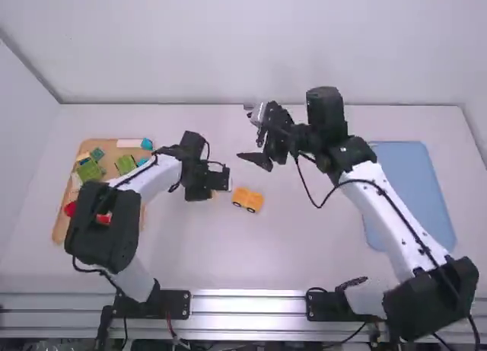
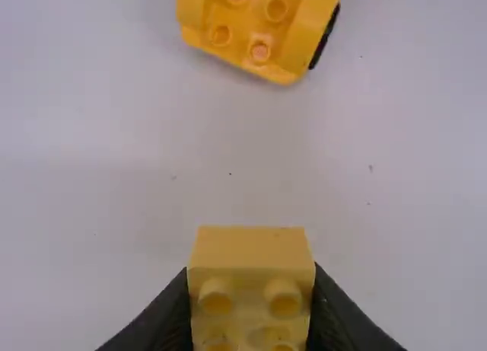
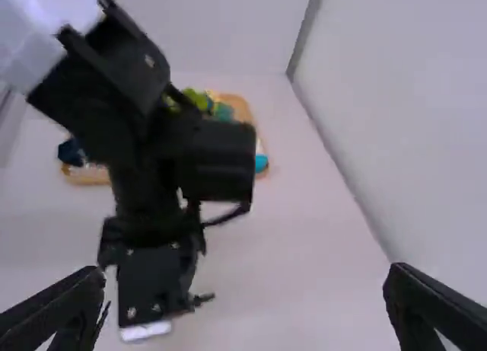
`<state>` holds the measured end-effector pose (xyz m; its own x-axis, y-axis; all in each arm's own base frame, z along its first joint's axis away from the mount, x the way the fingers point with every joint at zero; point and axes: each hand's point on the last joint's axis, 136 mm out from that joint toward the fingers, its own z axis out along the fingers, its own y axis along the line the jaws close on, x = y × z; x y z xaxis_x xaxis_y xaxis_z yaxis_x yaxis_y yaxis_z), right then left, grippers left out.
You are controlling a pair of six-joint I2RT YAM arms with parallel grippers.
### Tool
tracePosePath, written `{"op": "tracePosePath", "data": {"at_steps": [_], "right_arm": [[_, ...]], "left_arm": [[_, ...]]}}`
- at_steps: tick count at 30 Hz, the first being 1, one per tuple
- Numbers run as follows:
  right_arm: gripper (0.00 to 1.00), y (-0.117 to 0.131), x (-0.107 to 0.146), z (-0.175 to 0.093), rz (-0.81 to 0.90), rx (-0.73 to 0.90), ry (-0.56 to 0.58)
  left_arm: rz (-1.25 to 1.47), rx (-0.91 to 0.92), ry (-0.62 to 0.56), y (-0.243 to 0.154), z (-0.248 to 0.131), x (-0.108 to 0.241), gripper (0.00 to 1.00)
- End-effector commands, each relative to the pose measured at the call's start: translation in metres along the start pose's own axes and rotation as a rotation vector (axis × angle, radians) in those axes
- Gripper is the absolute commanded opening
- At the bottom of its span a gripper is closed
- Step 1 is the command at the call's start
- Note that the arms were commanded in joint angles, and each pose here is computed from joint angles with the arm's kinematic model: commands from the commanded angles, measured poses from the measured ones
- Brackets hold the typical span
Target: Assemble lego blocks to make yellow taxi
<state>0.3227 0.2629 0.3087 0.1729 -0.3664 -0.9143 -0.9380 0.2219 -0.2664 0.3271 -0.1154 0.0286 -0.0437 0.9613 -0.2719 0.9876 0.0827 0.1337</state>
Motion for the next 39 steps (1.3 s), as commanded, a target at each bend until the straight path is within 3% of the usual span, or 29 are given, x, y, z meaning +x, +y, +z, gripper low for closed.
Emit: {"op": "tracePosePath", "data": {"at_steps": [1,7,8,9,10,11,12,17,23,26,27,28,31,35,39], "right_arm": [[0.98,-0.004,0.031,-0.001,0.142,0.055,0.030],[0.98,-0.016,0.042,-0.003,0.241,0.127,-0.059],[0.98,-0.013,0.041,-0.002,0.229,0.112,-0.074],[0.98,-0.011,0.040,-0.002,0.220,0.101,-0.080],[0.98,-0.008,0.039,-0.001,0.206,0.087,-0.084],[0.98,-0.007,0.039,-0.001,0.202,0.086,-0.084],[0.98,-0.007,0.039,0.000,0.198,0.089,-0.080],[0.98,-0.009,0.040,-0.002,0.200,0.096,-0.080],[0.98,-0.008,0.040,-0.001,0.200,0.089,-0.082],[0.98,-0.009,0.040,-0.001,0.199,0.092,-0.082],[0.98,-0.009,0.040,-0.001,0.199,0.092,-0.082],[0.98,-0.008,0.041,-0.001,0.202,0.093,-0.078],[0.98,-0.017,0.050,-0.004,0.214,0.140,-0.054],[0.98,-0.026,0.060,-0.007,0.228,0.201,-0.018],[0.98,-0.024,0.071,-0.005,0.216,0.204,0.018]], "left_arm": [[-0.043,0.047,0.010,-0.009,0.013,0.005,0.36],[-0.046,0.094,0.012,-0.016,0.029,0.008,0.39],[-0.050,0.104,0.015,-0.018,0.029,0.009,0.44],[-0.052,0.106,0.016,-0.018,0.029,0.010,0.53],[-0.051,0.105,0.017,-0.018,0.029,0.009,0.73],[-0.050,0.104,0.018,-0.018,0.029,0.010,0.77],[-0.047,0.092,0.033,-0.015,0.027,0.011,0.99],[-0.050,0.089,0.011,-0.005,0.000,-0.001,0.99],[-0.082,0.072,-0.147,0.009,-0.036,-0.021,0.99],[-0.070,0.110,-0.336,0.003,-0.045,-0.026,0.99],[-0.070,0.110,-0.336,0.003,-0.045,-0.026,0.99],[-0.054,0.117,-0.458,-0.002,-0.048,-0.026,0.99],[-0.122,0.059,-0.589,0.001,-0.041,-0.010,0.99],[-0.212,0.001,-0.623,0.003,-0.030,0.010,0.99],[-0.242,-0.029,-0.789,-0.006,-0.031,0.006,0.99]]}}
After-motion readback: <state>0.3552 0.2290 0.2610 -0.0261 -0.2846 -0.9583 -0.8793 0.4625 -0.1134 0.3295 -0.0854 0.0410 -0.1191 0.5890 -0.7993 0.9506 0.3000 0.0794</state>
